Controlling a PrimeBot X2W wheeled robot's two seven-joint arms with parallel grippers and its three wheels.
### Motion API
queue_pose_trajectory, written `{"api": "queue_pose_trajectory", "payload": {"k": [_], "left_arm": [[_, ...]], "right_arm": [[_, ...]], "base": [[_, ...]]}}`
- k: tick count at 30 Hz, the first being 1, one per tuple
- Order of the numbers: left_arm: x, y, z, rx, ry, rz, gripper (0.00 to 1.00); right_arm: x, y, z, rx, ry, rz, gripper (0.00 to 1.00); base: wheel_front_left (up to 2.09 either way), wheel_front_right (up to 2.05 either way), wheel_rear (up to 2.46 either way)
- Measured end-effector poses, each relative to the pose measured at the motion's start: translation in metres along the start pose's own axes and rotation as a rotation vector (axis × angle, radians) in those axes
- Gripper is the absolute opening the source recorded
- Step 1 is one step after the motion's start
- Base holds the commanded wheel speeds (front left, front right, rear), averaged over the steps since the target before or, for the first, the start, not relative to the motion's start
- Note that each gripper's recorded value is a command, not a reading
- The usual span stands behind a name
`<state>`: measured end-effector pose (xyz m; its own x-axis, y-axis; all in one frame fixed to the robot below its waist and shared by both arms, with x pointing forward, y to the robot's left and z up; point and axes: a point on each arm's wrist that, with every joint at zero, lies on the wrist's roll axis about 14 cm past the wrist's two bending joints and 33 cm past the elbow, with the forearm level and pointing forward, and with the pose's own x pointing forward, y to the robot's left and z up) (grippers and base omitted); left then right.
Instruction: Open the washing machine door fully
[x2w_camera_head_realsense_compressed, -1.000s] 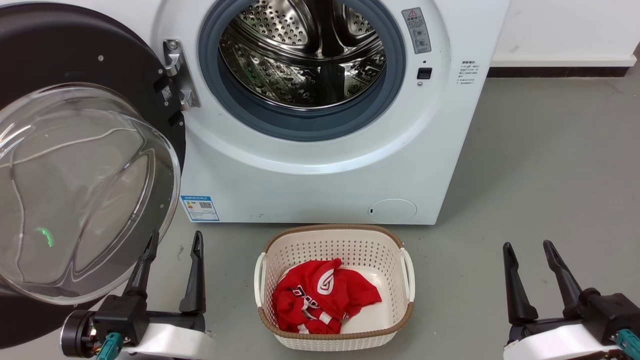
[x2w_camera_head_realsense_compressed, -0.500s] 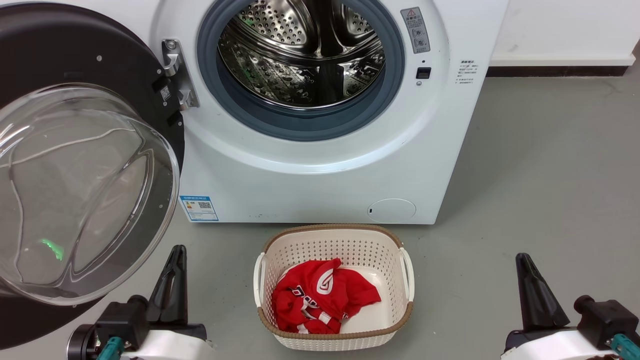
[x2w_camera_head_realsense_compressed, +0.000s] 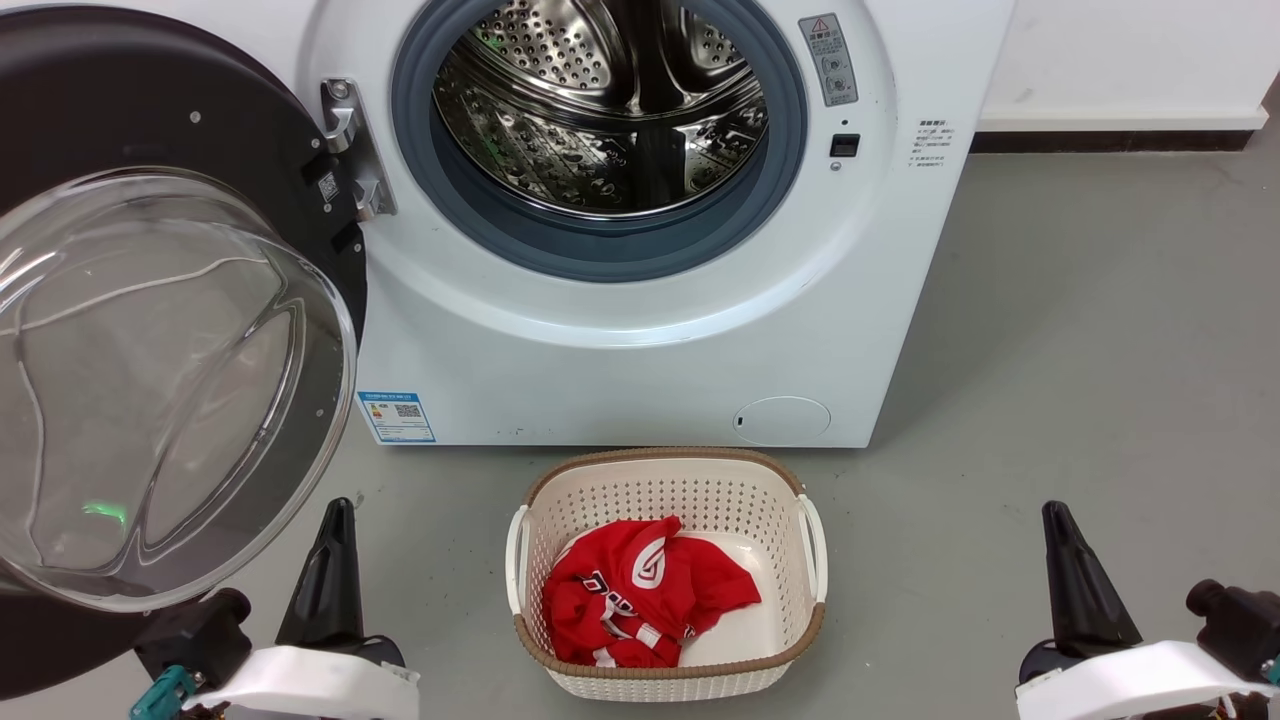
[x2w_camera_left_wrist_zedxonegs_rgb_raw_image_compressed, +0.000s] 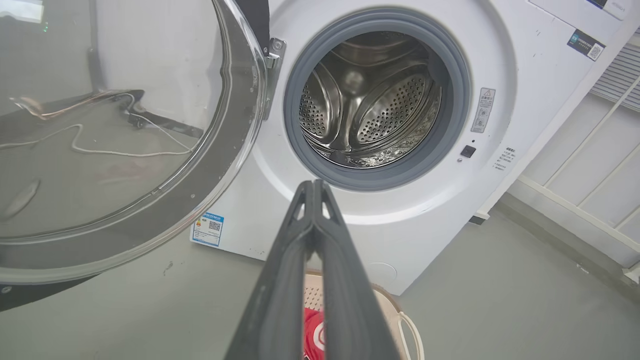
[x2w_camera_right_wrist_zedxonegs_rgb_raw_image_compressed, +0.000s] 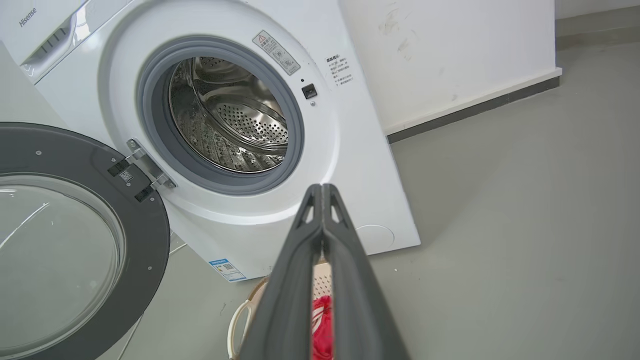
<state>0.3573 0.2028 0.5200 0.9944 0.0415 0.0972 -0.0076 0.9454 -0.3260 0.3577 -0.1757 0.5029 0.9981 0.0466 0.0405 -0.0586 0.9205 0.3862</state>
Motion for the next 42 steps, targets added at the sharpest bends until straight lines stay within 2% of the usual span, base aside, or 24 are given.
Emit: {"api": "queue_pose_trajectory", "payload": {"k": [18,42], "left_arm": [[0.007,0.006,-0.006,-0.298,0.034,0.048,0.0],[0.013,0.01,-0.015,-0.628,0.073,0.084,0.0]], "right_arm": [[0.008,-0.008,0.001,0.283,0.007,-0.041,0.0],[0.015,-0.016,0.002,0.599,0.009,-0.075,0.0]], "base": [[0.0,0.0,0.0],[0.0,0.0,0.0]]}}
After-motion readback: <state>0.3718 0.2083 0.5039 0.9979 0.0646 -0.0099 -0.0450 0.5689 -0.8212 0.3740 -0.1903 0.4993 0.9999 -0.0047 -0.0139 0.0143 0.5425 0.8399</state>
